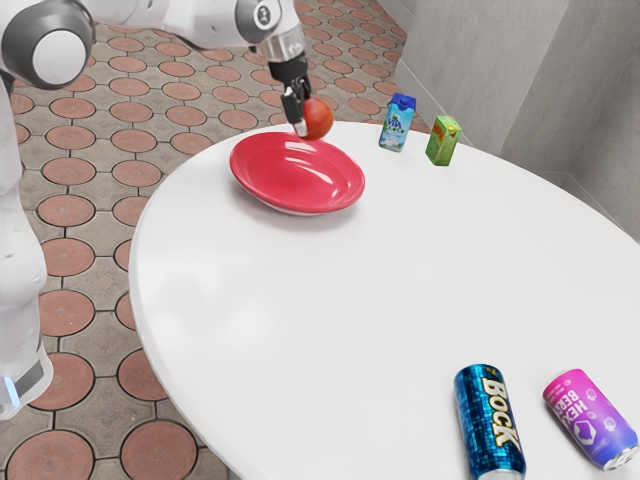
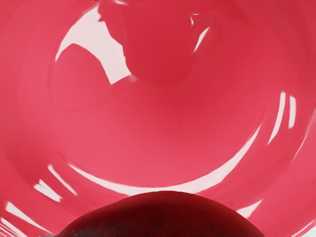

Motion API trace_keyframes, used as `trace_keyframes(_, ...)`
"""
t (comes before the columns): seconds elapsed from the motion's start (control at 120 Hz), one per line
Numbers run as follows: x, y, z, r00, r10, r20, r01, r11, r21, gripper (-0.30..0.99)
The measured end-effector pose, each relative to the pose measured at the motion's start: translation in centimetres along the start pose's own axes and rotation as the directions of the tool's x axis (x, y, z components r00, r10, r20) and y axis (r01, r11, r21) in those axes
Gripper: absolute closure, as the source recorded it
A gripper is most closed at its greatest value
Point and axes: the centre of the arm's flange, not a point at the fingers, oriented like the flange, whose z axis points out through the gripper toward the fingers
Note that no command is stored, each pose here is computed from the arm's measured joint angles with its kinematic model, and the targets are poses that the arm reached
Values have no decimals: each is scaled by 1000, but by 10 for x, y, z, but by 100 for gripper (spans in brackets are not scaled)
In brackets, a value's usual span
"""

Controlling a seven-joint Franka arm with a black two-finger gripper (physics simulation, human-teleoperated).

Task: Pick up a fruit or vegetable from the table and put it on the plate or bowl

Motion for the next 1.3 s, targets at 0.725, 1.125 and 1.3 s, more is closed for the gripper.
trace_keyframes(0.725, 20, -19, 1, 997, -70, -29, 71, 997, 30, 6)
trace_keyframes(1.125, 26, -26, 2, 997, -69, -23, 70, 996, 52, 1)
trace_keyframes(1.3, -171, -56, -117, 950, 308, -50, -312, 937, -155, 1)
